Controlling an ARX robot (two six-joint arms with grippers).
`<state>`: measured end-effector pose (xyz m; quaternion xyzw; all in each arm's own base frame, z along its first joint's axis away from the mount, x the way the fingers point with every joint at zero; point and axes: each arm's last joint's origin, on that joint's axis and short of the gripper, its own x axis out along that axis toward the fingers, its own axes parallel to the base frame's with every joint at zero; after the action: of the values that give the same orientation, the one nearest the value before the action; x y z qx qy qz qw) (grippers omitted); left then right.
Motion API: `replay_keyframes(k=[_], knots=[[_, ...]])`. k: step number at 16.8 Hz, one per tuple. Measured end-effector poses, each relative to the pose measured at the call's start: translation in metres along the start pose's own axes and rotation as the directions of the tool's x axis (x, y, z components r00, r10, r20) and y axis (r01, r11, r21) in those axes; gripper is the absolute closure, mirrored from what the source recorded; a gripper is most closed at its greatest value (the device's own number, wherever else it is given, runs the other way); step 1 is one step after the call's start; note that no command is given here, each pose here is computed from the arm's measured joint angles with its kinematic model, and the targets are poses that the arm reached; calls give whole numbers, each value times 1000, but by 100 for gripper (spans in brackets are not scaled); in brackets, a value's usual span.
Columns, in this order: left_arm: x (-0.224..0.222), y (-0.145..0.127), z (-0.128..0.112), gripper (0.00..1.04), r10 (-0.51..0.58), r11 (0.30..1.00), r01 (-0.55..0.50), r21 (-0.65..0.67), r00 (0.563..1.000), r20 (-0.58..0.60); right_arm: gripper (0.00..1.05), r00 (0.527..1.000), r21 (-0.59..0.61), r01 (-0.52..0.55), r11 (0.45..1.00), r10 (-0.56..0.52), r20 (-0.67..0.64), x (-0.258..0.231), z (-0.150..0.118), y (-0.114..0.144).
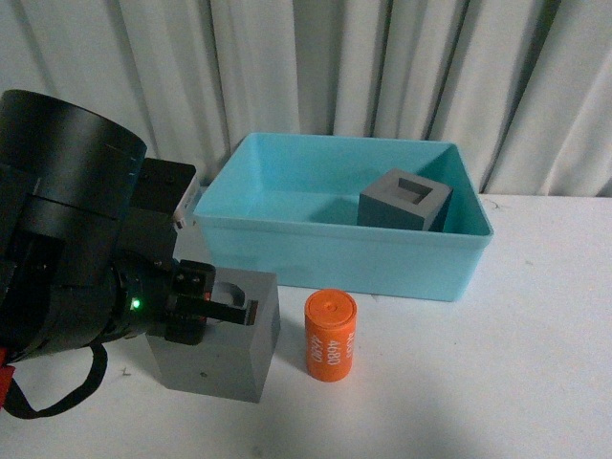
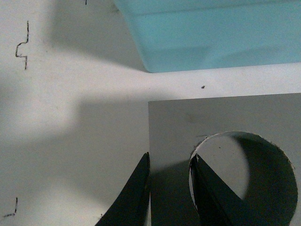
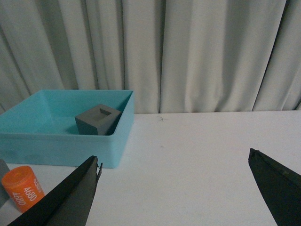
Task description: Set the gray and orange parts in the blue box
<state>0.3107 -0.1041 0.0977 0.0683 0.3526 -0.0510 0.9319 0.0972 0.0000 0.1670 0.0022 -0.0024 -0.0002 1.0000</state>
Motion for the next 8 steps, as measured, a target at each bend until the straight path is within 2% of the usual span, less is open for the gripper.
replay_keyframes(k=[1,5,7,8], knots=[[-4,1,0,84,-4,1000,4,-9,1000,0,6,1000,0,0,1000,0,0,0,0,0],[-23,8,4,87,-16,999,14,-38,999,-33,6,1000,0,0,1000,0,0,0,0,0],[-49,13,20,88,-50,996,49,-69,999,-9,6,1000,0,0,1000,0,0,0,0,0],[-66,16,38,88,-70,993,74,-88,997,41,6,1000,0,0,1000,0,0,0,0,0]])
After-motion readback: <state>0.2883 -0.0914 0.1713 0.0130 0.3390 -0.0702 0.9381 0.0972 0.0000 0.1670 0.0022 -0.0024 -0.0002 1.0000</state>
